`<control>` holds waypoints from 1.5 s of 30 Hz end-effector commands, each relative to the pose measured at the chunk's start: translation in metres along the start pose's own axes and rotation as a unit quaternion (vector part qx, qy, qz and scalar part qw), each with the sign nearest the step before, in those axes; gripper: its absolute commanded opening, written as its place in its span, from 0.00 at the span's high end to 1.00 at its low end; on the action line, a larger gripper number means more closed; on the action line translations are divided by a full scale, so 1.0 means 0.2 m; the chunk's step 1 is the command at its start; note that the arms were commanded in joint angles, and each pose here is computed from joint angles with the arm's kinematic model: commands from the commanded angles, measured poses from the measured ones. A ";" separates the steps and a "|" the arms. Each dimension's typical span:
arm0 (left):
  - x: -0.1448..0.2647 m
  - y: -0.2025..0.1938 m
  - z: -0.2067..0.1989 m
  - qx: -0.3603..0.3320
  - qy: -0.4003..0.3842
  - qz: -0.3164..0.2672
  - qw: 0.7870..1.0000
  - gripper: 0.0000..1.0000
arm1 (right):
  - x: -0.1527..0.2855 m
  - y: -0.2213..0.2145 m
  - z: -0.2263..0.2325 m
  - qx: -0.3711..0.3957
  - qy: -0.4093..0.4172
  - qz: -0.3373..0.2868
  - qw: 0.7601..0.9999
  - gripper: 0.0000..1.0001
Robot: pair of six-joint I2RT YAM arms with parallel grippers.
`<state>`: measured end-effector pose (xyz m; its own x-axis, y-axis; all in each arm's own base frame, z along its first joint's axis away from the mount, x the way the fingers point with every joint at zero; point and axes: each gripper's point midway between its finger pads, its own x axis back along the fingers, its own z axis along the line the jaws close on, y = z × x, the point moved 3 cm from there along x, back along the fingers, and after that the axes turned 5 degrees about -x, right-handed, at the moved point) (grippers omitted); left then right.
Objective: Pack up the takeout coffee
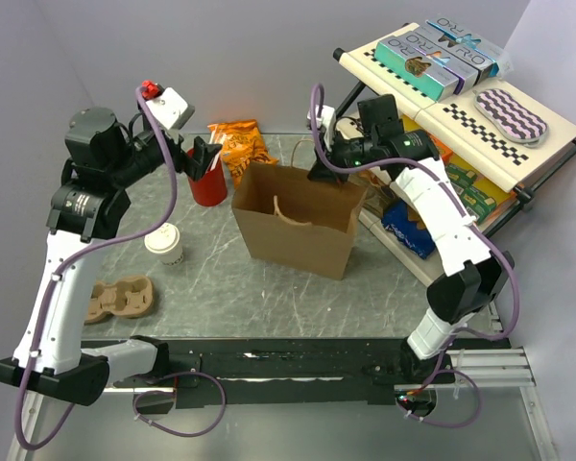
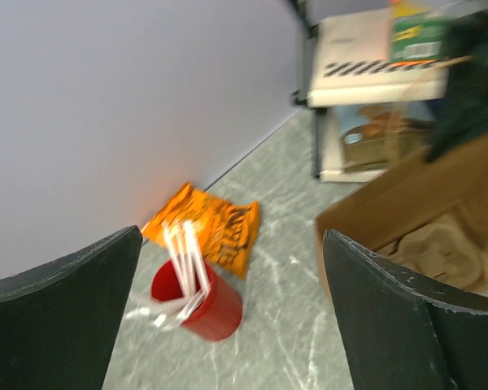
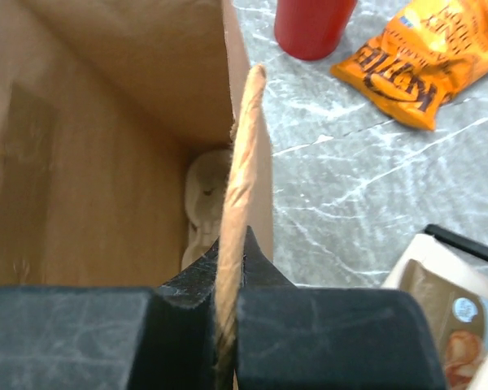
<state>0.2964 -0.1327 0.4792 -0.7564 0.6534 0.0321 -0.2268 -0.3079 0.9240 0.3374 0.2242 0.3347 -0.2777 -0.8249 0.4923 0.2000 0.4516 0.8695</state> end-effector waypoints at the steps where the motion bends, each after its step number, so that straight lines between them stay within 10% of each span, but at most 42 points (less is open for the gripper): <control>1: 0.03 -0.02 0.15 0.006 0.104 0.006 0.995 0.01 | 0.11 0.21 0.13 0.111 -0.023 -0.052 0.992 1.00; 22: 0.00 -0.17 0.08 0.048 0.080 0.024 0.995 0.01 | 0.06 0.03 0.71 0.272 0.044 -0.032 0.961 1.00; 45: 0.01 -0.18 0.08 0.048 0.079 0.025 0.995 0.01 | 0.05 0.30 0.08 0.307 -0.123 -0.046 0.943 1.00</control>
<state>0.3199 -0.1103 0.4321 -0.8566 0.5081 0.0896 -0.0783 -0.2998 0.9508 0.3064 0.2453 0.3542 -0.4308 -0.7783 0.4568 -0.3066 0.6023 0.7371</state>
